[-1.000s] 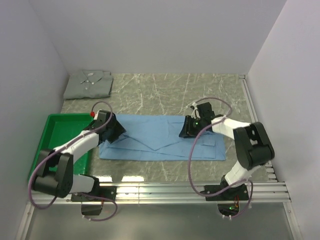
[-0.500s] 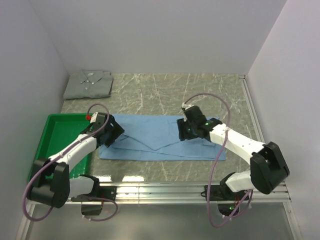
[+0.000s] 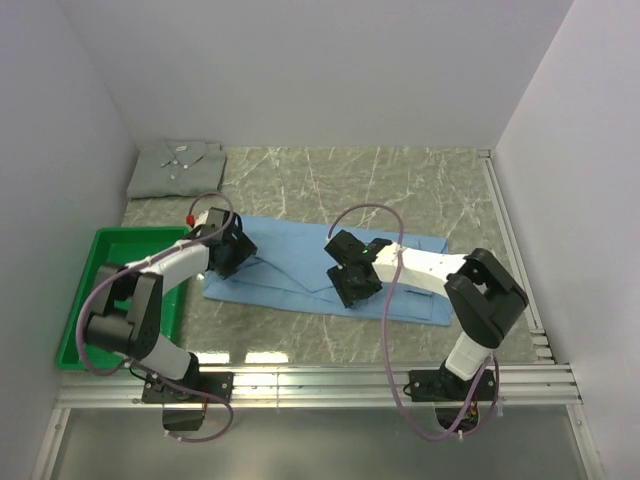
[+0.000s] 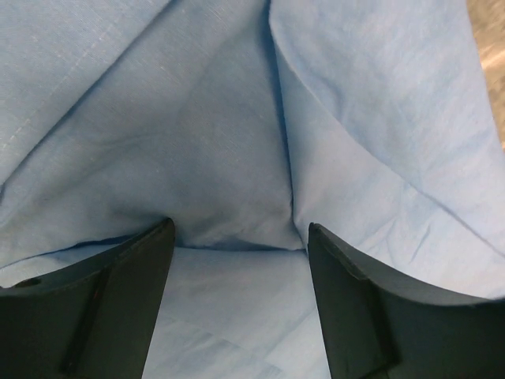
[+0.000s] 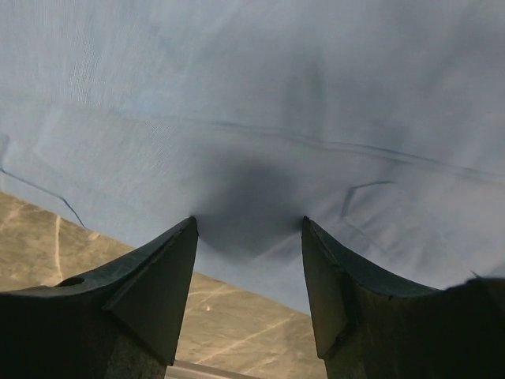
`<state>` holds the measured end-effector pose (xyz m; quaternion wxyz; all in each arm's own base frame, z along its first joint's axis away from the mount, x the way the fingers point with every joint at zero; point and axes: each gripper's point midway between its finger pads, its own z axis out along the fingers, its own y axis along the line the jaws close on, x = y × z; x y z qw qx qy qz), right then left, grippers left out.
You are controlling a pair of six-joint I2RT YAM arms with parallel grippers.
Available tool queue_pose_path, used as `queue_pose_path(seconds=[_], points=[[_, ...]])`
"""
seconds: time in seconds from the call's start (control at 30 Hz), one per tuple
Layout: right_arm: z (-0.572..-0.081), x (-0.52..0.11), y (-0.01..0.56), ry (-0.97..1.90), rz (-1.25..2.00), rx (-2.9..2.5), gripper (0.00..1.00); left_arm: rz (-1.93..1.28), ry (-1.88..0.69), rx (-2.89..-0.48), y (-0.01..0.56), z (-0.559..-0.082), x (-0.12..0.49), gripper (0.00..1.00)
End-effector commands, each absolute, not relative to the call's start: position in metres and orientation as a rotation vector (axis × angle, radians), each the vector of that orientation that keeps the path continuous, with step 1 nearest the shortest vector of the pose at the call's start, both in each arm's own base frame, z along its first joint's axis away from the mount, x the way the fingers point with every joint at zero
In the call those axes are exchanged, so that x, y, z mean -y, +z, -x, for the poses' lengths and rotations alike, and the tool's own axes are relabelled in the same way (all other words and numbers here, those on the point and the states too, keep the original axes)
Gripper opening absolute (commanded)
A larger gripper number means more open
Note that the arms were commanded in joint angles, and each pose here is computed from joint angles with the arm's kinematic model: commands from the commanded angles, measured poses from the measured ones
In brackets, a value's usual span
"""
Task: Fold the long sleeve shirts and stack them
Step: Fold the shirt
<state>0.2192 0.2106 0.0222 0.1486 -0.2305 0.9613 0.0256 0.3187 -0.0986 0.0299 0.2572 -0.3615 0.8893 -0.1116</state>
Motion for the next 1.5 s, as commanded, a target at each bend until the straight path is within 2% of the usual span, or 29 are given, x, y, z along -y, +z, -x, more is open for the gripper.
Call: queue_pose_path(seconds=[0.0,0.17,0.3,0.43,0.7,0.8,0.93,1.07,1.27,1.47], points=[[-0.210,-0.218,0.022,0.063,0.750,-2.792,0.63,0.913,-0.219,-2.487,0.010,-0.328,0.098,0.75],[-0.195,-0.231,0.012,0.115,0.848,-2.836,0.63,0.779,-0.226,-2.509,0.011,-0.374,0.114,0.75],[-0.172,-0.259,0.012,0.303,0.964,-2.848,0.62,0.626,-0.187,-2.555,-0.002,-0.410,0.126,0.76],[-0.158,-0.296,0.020,0.490,1.013,-2.824,0.61,0.511,-0.277,-2.499,0.014,-0.465,0.152,0.75],[-0.189,-0.367,0.051,0.636,1.056,-2.647,0.61,0.149,-0.376,-2.384,0.023,-0.543,0.219,0.80],[-0.200,-0.382,0.069,0.678,1.041,-2.577,0.61,0.087,-0.430,-2.241,0.056,-0.569,0.234,0.81],[-0.223,-0.359,0.092,0.497,0.964,-2.501,0.61,0.098,-0.414,-2.104,0.114,-0.585,0.227,0.83],[-0.244,-0.297,0.099,0.330,0.778,-2.535,0.61,0.260,-0.386,-1.992,0.188,-0.573,0.201,0.83],[-0.243,-0.225,0.100,0.182,0.626,-2.603,0.63,0.603,-0.167,-2.082,0.173,-0.508,0.148,0.83],[-0.217,-0.197,0.072,0.156,0.599,-2.741,0.63,0.651,-0.293,-2.241,0.138,-0.442,0.192,0.82]])
